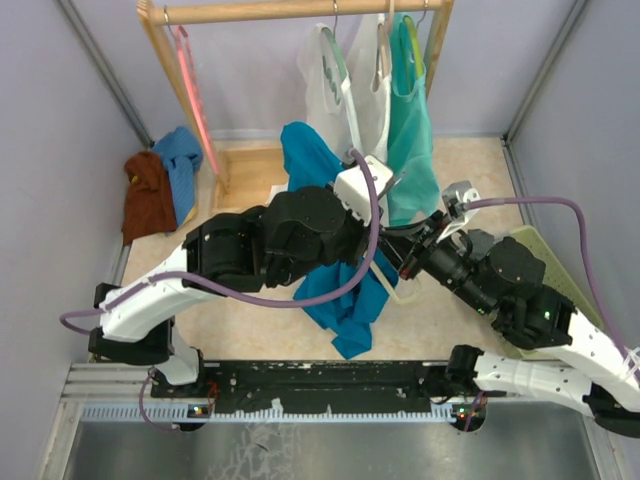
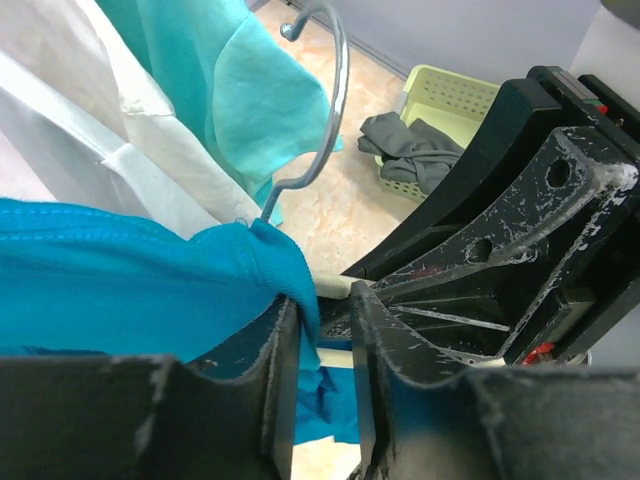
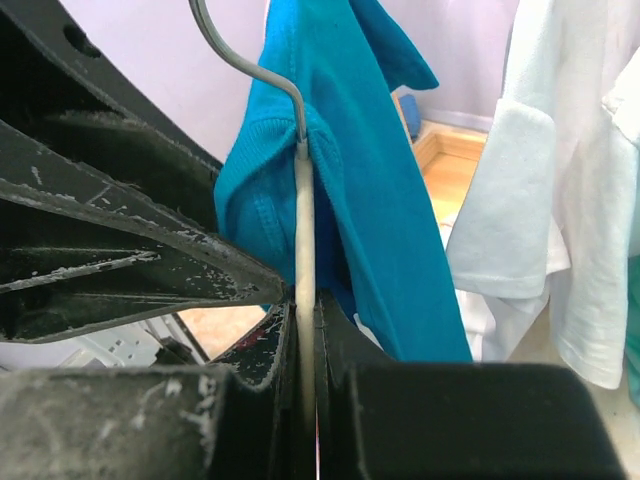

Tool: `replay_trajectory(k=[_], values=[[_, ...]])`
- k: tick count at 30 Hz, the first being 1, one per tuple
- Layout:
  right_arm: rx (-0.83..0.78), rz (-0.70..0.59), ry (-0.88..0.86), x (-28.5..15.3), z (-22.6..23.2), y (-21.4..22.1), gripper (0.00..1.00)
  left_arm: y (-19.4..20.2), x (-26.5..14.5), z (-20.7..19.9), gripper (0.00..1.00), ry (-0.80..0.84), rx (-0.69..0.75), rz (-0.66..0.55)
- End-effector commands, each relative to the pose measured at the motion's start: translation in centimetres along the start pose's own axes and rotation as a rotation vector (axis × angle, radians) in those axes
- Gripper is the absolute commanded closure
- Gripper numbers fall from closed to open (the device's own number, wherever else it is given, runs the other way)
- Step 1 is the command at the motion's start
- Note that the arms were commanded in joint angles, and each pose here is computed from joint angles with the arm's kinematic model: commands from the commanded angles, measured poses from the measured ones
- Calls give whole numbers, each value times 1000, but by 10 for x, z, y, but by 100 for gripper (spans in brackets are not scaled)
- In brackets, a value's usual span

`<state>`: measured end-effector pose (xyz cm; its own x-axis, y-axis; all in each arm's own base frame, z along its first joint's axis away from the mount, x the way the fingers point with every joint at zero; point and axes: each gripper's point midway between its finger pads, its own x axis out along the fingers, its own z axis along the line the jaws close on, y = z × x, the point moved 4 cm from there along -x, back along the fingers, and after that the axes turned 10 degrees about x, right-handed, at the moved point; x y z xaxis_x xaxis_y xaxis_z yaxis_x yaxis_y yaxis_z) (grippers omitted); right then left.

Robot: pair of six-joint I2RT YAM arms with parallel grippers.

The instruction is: Place the t-shirt on the hanger

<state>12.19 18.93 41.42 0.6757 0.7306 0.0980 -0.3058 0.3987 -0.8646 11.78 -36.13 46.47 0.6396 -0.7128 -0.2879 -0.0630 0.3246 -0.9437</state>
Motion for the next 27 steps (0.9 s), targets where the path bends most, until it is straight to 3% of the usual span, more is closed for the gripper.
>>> replay_trajectory(k=[1, 9, 17, 27], values=[[48, -153, -159, -11, 24, -31, 100, -1, -12, -3, 66, 47, 15, -8], [40, -130, -243, -29, 26, -20, 100, -16, -41, -19, 59, 286, 44, -71], [13, -36, -346, -35, 37, -5, 100, -44, -89, -29, 56, 540, 37, -219], [8, 51, -437, -46, 43, 13, 100, -49, -109, -13, 52, 527, 38, -256]])
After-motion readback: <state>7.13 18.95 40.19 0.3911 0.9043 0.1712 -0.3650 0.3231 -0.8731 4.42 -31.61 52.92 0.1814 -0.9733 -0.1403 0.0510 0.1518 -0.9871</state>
